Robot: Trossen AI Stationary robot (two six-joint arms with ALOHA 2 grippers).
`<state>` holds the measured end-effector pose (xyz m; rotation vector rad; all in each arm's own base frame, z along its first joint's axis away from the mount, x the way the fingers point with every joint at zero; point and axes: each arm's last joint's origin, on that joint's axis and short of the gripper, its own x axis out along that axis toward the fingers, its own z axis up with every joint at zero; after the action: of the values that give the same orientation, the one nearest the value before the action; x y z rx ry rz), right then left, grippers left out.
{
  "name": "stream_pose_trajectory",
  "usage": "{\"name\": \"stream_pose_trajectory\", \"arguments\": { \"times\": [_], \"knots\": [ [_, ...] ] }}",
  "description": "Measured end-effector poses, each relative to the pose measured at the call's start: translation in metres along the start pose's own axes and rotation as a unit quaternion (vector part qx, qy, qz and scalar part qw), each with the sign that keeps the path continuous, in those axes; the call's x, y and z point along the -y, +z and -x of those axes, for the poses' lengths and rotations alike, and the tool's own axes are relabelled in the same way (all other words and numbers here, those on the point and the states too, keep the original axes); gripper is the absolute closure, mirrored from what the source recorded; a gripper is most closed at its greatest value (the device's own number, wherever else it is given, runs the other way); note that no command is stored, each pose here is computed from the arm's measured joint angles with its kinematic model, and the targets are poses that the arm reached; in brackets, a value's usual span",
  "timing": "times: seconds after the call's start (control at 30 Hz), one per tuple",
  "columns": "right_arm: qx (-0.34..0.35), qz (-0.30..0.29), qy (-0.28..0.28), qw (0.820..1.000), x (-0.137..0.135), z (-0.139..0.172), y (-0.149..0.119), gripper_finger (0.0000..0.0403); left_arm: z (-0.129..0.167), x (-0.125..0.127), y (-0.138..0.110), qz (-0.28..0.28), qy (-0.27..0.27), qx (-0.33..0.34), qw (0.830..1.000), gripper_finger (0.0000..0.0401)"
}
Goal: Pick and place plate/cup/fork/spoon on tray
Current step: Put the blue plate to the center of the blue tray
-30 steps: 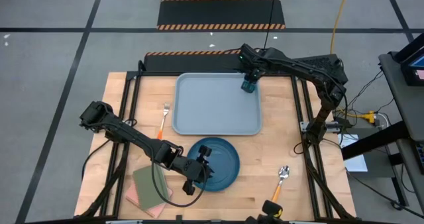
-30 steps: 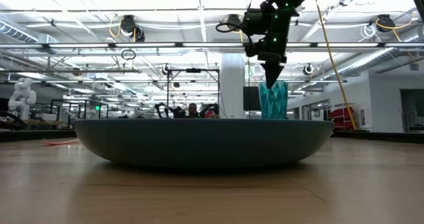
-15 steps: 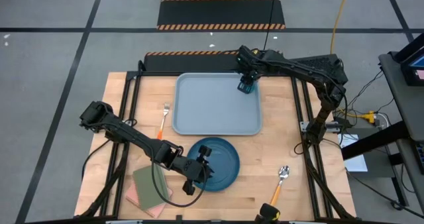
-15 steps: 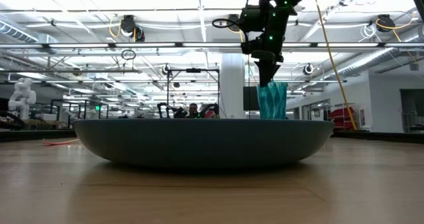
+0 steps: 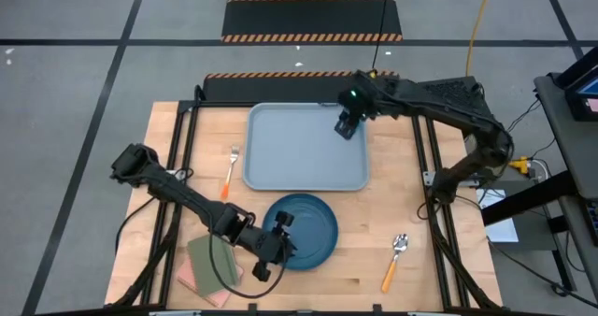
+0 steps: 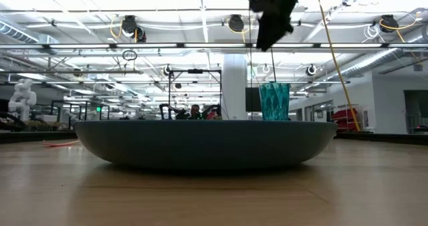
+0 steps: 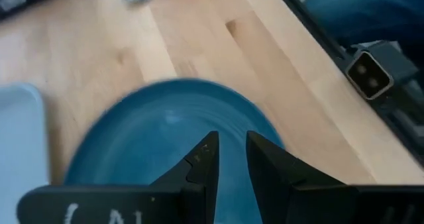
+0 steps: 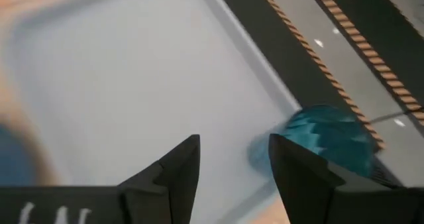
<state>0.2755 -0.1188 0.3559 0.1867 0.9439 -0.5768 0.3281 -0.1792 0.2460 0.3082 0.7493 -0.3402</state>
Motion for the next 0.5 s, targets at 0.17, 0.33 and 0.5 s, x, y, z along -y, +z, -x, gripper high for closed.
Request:
{"name": "stream_pose_trajectory", "arguments": {
  "times": [0.17, 0.33, 0.5],
  "knots": [
    [0.033, 0.027, 0.067, 0.997, -0.051, 0.028, -0.029, 0.0230, 0.006, 0.029, -0.014, 0.013, -0.025, -0.069, 0.997, 0.0320],
    [0.111, 0.063, 0.155, 0.980, -0.104, 0.032, -0.069, 0.0231, 0.012, 0.051, -0.017, 0.040, -0.032, -0.080, 0.995, 0.0320],
    [0.202, 0.119, 0.244, 0.941, -0.147, 0.021, -0.110, 0.0231, 0.014, 0.064, -0.020, 0.029, -0.044, -0.086, 0.995, 0.0309]
  ]
}}
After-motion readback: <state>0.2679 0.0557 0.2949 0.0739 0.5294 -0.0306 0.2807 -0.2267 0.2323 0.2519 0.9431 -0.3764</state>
